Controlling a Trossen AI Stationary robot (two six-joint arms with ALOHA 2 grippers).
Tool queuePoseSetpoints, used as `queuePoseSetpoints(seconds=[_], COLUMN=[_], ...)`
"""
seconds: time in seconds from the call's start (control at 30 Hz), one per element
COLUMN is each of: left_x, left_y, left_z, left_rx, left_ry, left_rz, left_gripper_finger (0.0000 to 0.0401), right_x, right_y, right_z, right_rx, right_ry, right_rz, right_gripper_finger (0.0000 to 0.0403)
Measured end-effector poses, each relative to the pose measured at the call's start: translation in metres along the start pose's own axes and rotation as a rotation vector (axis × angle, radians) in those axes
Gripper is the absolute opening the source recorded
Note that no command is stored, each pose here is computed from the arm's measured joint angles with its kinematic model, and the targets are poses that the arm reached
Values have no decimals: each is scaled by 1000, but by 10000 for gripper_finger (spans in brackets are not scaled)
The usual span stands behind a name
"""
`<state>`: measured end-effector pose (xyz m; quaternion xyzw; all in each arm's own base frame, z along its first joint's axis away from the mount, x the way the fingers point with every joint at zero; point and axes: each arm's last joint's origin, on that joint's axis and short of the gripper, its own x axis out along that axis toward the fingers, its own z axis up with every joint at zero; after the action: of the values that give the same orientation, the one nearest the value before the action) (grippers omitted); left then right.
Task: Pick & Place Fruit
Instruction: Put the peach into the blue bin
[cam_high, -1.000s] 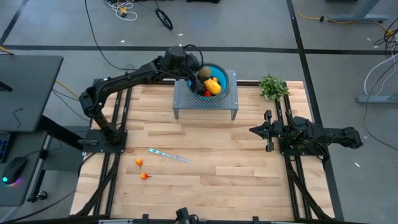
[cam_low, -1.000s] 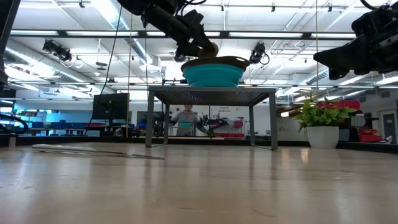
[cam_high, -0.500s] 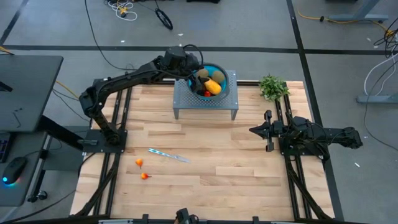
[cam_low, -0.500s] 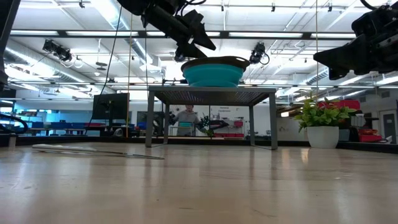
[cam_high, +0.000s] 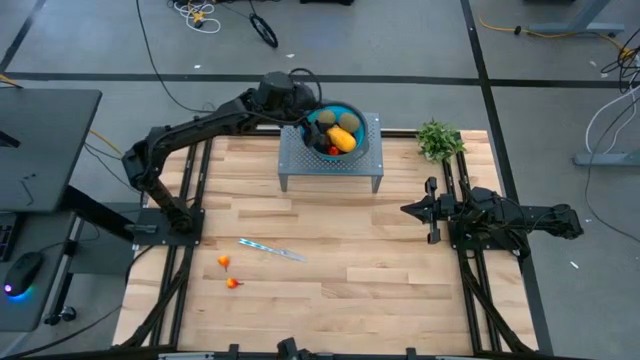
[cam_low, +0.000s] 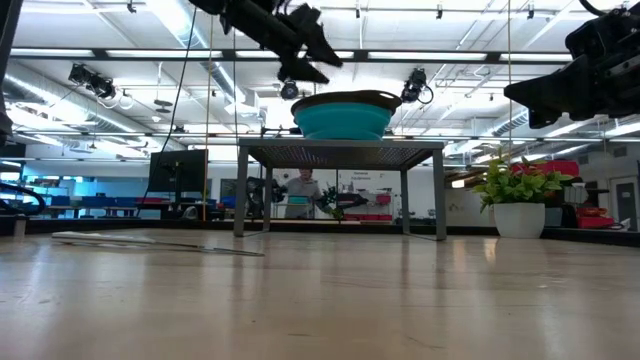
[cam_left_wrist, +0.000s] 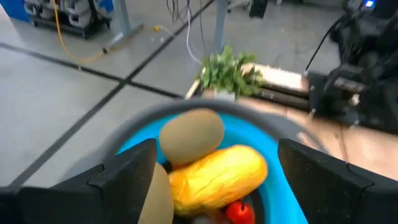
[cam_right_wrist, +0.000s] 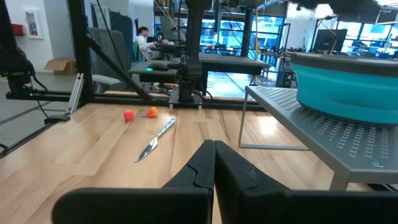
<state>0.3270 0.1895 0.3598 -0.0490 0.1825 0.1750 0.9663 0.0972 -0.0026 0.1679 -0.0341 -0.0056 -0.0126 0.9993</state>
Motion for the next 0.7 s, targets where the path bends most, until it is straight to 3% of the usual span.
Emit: queuePoseSetpoints(seconds=[0.2,0.43,0.7], left_x=[-21,-23,-21], left_y=[-3,-5,-16], left_z=[13,14,13], left_rx=[18,9,30], left_ry=[-55,-57,-42], left_rz=[1,-2,-33], left_gripper_finger=[333,315,252], right_x=[0,0,0], right_y=[0,0,0], right_z=[0,0,0], right_rx=[0,0,0], right_ry=[0,0,0], right_rz=[0,0,0], right_gripper_finger=[7,7,7])
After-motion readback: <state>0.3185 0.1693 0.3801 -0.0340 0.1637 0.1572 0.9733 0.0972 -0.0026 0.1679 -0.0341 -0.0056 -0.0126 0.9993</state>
